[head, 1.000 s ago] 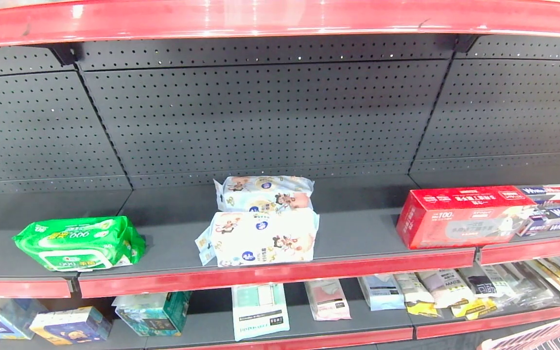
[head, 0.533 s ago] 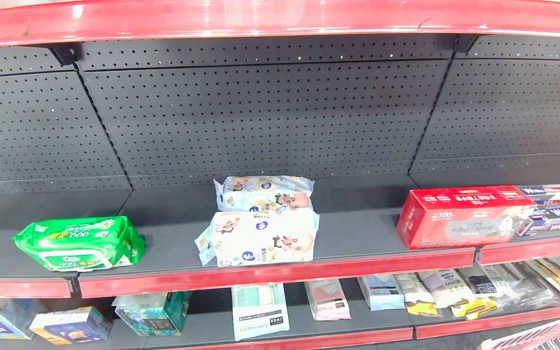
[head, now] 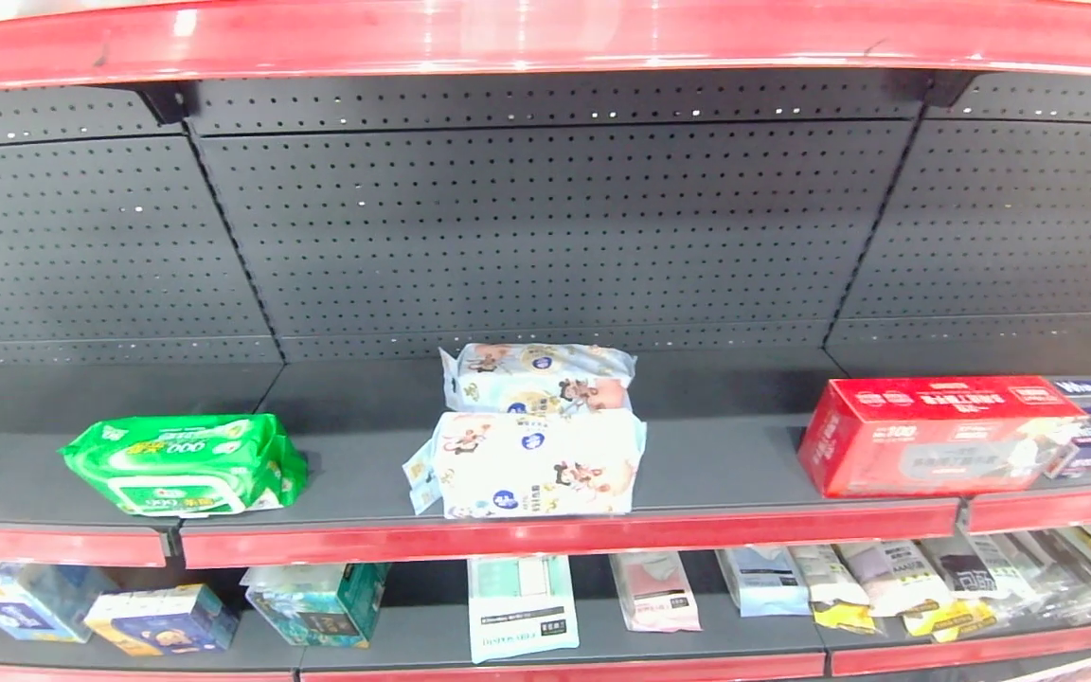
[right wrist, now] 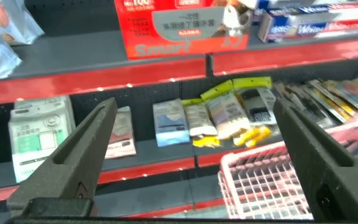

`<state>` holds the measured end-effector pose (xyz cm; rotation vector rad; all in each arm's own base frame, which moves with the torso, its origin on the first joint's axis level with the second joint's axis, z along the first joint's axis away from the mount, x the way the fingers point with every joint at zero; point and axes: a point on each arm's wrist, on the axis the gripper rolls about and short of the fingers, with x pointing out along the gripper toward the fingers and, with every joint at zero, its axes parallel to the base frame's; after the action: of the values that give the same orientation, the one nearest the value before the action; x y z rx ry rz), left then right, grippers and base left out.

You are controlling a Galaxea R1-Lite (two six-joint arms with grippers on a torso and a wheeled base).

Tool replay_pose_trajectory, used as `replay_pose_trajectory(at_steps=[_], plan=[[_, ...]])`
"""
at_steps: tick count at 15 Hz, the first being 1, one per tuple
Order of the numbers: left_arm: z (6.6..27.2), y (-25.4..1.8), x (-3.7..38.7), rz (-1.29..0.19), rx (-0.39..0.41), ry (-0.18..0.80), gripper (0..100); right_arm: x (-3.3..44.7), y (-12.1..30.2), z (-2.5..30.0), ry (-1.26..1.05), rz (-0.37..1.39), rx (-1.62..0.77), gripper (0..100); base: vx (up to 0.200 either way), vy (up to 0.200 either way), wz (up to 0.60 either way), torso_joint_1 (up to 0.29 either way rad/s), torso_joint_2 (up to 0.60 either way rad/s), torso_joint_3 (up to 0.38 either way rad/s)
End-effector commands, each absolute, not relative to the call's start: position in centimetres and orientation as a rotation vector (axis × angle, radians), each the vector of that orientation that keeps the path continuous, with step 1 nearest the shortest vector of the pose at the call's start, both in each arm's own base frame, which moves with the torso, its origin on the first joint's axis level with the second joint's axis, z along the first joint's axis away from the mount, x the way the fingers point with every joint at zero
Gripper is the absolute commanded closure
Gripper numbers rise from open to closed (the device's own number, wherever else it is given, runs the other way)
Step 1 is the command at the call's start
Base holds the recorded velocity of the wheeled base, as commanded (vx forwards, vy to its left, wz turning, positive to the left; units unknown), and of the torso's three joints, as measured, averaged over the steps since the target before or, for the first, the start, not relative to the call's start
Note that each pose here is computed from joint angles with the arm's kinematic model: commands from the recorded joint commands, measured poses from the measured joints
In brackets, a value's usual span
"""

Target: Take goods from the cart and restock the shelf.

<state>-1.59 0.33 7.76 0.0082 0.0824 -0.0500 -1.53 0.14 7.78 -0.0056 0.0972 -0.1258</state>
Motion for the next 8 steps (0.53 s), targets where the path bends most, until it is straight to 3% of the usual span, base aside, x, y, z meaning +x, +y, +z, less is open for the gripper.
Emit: replay_pose_trajectory(at_steps=[1, 8], plan=[[7.78, 0.32, -1.54, -0.051, 0.008, 0.089, 0, -1.53, 0.14, 7.82, 0.097, -0.128, -0.006, 0, 0.000, 0.000, 0.00, 0.000, 0.00, 0.000], [7.76, 0.32, -1.53, -0.054, 0.008, 0.092, 0, -1.52, 0.14, 7.78, 0.099, -0.127, -0.007, 0, 0.000, 0.000, 0.00, 0.000, 0.00, 0.000]])
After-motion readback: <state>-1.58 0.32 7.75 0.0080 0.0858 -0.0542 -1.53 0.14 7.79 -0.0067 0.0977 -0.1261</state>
